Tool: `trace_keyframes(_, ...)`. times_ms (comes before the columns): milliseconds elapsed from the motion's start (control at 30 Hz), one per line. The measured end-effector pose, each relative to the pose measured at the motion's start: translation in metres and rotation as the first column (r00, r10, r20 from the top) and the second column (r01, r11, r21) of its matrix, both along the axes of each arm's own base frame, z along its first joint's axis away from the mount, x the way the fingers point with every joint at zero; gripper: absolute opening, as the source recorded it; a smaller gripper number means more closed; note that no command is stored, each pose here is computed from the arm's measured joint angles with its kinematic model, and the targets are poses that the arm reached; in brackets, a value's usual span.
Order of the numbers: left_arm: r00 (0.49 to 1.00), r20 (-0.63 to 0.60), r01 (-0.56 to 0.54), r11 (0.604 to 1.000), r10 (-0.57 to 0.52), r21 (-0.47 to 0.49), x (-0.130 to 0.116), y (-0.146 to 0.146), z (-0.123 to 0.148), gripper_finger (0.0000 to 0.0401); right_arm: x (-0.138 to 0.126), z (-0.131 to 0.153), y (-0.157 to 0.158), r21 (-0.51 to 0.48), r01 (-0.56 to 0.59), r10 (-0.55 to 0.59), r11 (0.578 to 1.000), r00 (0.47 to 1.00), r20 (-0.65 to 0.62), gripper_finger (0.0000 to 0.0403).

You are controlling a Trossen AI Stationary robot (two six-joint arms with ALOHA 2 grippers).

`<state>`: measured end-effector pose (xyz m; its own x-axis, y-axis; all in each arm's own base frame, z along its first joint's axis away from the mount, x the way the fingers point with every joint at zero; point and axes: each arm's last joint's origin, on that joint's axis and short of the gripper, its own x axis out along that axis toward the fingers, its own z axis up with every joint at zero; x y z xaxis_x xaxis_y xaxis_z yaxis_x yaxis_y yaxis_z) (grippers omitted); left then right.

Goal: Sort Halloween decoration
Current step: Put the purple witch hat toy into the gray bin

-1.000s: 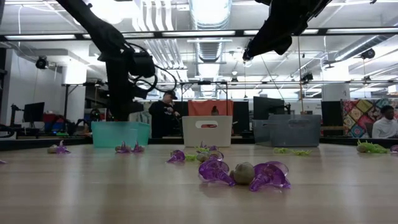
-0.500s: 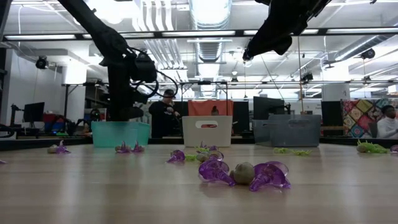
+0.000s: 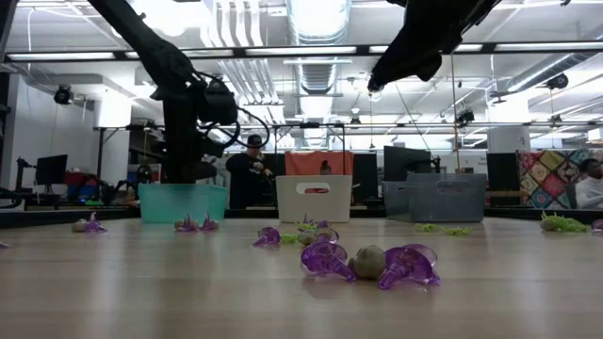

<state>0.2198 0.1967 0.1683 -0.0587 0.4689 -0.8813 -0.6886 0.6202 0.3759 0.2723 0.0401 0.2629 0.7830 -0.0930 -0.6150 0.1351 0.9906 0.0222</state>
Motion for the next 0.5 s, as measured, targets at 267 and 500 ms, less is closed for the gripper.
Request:
trace_keyframes(267, 1.0, 0.025, 0.017, 1.0, -0.018, 0.018, 0.0, -0.008, 0.013, 0.0096, 0.001, 0.002, -0.003, -0.096, 0.06, -0.057, 0.994, 0.998, 0.028, 0.0109)
trace_keyframes(500, 0.982, 0.17, 0.067, 0.992, -0.085, 0.108, -0.005, -0.031, 0.059, 0.009, 0.003, 0.007, -0.003, -0.061, 0.088, -0.083, 0.994, 0.993, 0.08, 0.0109)
